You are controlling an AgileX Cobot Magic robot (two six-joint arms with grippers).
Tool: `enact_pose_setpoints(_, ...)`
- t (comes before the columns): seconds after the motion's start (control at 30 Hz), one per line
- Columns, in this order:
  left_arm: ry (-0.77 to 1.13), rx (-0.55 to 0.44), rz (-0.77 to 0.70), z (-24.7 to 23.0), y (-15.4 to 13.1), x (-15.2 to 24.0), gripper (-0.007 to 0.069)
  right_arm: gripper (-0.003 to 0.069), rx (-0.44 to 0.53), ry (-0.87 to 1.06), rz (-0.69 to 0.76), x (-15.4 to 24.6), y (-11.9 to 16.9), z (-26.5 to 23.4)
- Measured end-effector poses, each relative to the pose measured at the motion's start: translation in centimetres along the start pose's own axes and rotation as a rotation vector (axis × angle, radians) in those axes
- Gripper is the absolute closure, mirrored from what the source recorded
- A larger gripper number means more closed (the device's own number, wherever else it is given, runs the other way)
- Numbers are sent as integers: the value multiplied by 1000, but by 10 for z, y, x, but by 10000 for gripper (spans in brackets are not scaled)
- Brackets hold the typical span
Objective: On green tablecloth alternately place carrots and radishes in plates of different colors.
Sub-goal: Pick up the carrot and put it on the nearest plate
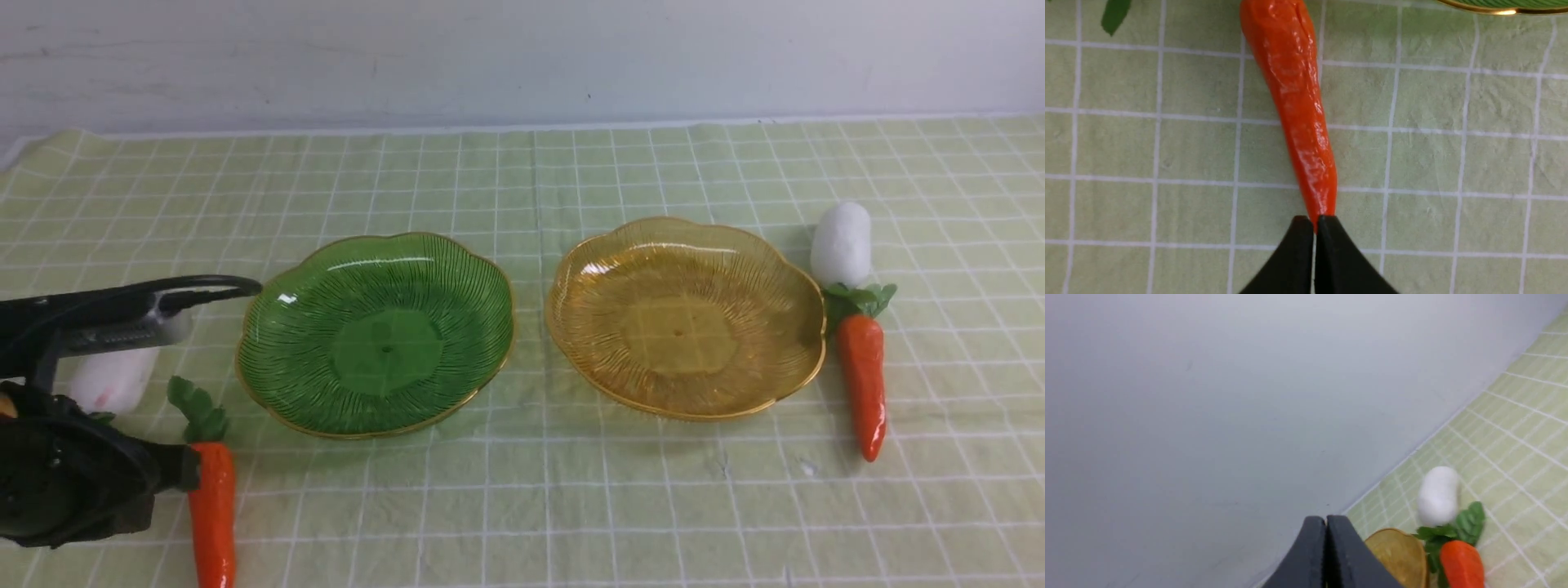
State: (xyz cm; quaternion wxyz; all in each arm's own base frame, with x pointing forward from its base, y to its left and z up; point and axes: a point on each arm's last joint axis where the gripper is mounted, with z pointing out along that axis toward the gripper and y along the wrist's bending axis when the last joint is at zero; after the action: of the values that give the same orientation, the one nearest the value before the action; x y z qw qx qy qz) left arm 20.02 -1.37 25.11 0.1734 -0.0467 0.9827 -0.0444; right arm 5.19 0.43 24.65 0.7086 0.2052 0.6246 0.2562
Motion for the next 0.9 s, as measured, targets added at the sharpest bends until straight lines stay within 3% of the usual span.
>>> enact_pose_setpoints(0.1, 42, -5, 0, 20, 0, -9, 589, 673, -41, 171, -159, -24, 32, 23)
enact_pose_setpoints(0.2, 58, -6, -3, 29, 0, -11, 546, 673, -43, 300, -220, -30, 43, 43)
enact_pose_setpoints(0.27, 82, -7, -10, 43, 0, -15, 447, 673, -72, 515, -314, -37, 57, 75)
enact_pose_setpoints(0.43, 119, -13, -19, 65, 0, -19, 243, 673, -46, 782, -374, -39, 60, 120)
enact_pose_setpoints(0.53, 143, -18, -26, 82, 1, -22, 108, 673, 67, 911, -378, -39, 50, 154)
enact_pose_setpoints(0.63, 166, -24, -28, 95, 2, -23, 57, 673, 190, 968, -388, -36, 34, 181)
enact_pose_setpoints(0.73, 193, -29, -31, 107, 3, -23, 63, 659, 295, 1012, -389, -27, 17, 201)
enact_pose_setpoints(0.8, 219, -35, -30, 114, 3, -22, 123, 633, 349, 1037, -387, -19, 5, 211)
enact_pose_setpoints(0.9, 243, -39, -27, 115, 3, -24, 289, 569, 396, 1077, -351, -4, -9, 222)
